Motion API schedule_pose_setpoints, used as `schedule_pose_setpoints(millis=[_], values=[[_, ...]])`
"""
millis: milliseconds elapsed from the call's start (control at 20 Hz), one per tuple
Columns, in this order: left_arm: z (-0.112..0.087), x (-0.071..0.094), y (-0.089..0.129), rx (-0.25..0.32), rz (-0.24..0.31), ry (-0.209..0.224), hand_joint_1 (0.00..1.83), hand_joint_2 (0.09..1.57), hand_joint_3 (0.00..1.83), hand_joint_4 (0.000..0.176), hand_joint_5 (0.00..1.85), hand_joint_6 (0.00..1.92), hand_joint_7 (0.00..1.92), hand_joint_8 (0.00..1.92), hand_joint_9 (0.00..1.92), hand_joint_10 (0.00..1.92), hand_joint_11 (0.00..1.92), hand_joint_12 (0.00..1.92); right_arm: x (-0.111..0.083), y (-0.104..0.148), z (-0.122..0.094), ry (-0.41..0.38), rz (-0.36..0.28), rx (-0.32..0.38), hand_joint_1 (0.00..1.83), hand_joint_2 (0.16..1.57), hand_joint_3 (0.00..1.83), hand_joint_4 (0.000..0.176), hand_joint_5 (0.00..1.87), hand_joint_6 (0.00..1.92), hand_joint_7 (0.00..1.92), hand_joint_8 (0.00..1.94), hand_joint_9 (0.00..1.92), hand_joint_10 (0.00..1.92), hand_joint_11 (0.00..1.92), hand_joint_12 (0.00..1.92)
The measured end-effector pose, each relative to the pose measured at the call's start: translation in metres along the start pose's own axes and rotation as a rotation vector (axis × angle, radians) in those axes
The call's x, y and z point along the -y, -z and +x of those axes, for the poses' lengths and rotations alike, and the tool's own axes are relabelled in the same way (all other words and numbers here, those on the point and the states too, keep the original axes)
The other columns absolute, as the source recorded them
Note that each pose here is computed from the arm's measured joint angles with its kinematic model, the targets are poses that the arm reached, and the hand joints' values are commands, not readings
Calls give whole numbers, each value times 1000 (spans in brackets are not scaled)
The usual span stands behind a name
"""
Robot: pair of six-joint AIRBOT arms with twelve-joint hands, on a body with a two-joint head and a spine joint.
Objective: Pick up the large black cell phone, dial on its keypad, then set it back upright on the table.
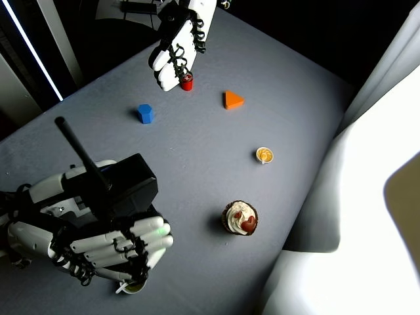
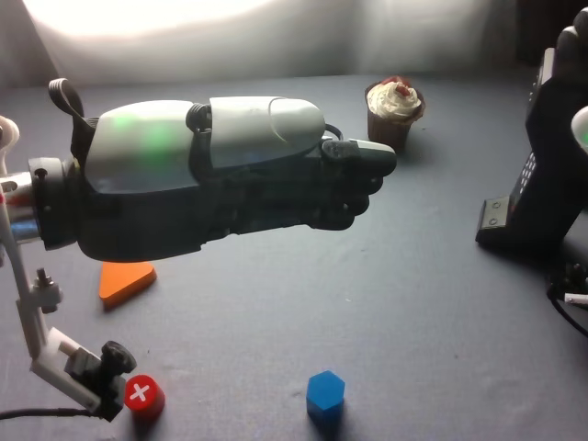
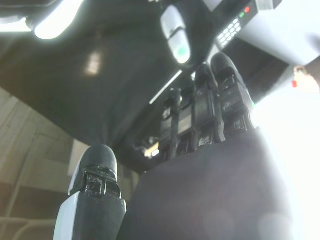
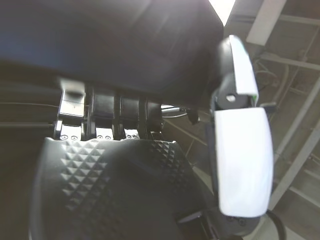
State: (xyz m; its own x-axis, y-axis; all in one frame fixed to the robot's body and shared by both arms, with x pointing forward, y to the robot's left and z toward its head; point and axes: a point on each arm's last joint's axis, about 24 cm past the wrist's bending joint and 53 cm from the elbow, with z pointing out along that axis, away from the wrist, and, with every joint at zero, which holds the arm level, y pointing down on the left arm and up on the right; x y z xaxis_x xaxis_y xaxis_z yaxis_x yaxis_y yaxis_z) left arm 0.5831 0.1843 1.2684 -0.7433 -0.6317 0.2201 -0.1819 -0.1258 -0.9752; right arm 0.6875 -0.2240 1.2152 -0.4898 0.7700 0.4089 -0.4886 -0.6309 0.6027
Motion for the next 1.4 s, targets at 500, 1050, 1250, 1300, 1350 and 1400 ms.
schedule_pose_setpoints(millis=[500,1050,1250,1300,1350,1400], values=[[1,-1,0,-3,-1,1,0,1233,0,13,186,0,153,3,139,1,0,367,-8,1,0,5,8,6,168,810,0,96,0,0,0,0,0,0,0,0],[3,-1,0,-10,-3,-4,0,1234,0,14,176,2,154,3,138,3,0,354,-93,21,-17,124,138,67,80,809,0,78,0,0,0,0,0,0,14,7],[7,-4,-2,-17,-10,-5,0,1231,0,12,174,0,159,1,141,1,0,355,-110,59,-10,225,343,72,116,811,0,76,0,0,0,0,0,0,39,20],[11,-5,-3,-27,-10,-4,0,1229,0,13,177,2,163,3,143,2,0,352,-110,73,-7,248,414,85,114,815,0,78,0,0,0,0,0,0,45,23],[14,-6,-3,-33,-12,-3,0,1231,0,11,176,1,157,2,130,4,0,309,-109,86,-5,269,478,86,132,816,0,77,0,0,0,0,0,0,52,27],[14,-6,-3,-35,-13,-4,0,1235,1,11,166,1,144,2,115,3,0,257,-108,100,-4,289,544,98,123,825,4,76,0,0,0,0,0,0,52,29]])
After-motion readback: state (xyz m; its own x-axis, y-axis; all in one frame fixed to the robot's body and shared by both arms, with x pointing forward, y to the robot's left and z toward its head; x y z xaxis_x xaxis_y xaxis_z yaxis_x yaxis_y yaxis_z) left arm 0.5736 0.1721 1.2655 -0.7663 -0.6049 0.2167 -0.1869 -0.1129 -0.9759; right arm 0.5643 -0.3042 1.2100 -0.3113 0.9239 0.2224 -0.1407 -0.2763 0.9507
